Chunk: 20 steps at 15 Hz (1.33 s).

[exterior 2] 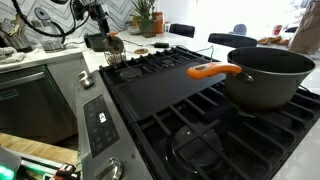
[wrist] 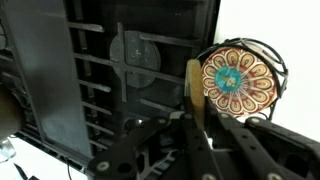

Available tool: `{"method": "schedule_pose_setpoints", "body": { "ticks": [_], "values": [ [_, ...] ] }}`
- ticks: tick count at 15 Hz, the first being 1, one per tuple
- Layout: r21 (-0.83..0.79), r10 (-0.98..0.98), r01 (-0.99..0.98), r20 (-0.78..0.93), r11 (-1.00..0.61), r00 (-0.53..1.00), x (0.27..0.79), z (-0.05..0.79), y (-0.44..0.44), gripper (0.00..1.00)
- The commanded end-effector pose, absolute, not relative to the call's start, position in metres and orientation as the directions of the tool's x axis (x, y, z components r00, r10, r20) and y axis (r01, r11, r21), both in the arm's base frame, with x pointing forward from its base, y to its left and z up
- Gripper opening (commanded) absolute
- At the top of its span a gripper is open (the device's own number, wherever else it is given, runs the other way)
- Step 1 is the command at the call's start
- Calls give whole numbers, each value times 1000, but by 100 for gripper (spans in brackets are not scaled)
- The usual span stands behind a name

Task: Remove one coaster from the basket and put it on the counter

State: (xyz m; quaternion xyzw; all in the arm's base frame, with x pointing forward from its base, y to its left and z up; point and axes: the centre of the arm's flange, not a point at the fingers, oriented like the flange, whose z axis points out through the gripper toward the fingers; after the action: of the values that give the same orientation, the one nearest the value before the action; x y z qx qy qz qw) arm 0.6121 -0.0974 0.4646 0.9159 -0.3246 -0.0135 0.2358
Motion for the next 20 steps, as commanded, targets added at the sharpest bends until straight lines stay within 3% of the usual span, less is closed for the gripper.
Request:
{"method": "schedule_pose_setpoints", "body": {
  "ticks": [1, 6, 9, 10, 15, 16, 20],
  "values": [
    [411, -552, -583, 205, -701, 808, 606, 477, -97, 3],
    [391, -467, -539, 269, -746, 842, 613, 491, -88, 3],
    [352, -447, -482, 180, -802, 876, 604, 472, -80, 3],
    [380, -464, -518, 231, -766, 855, 623, 489, -81, 14],
    [376, -458, -495, 190, -783, 869, 618, 474, -77, 14],
    [375, -457, -495, 191, -784, 869, 618, 474, -77, 3],
    [469, -338, -435, 280, -768, 899, 627, 521, -66, 3]
  ]
}}
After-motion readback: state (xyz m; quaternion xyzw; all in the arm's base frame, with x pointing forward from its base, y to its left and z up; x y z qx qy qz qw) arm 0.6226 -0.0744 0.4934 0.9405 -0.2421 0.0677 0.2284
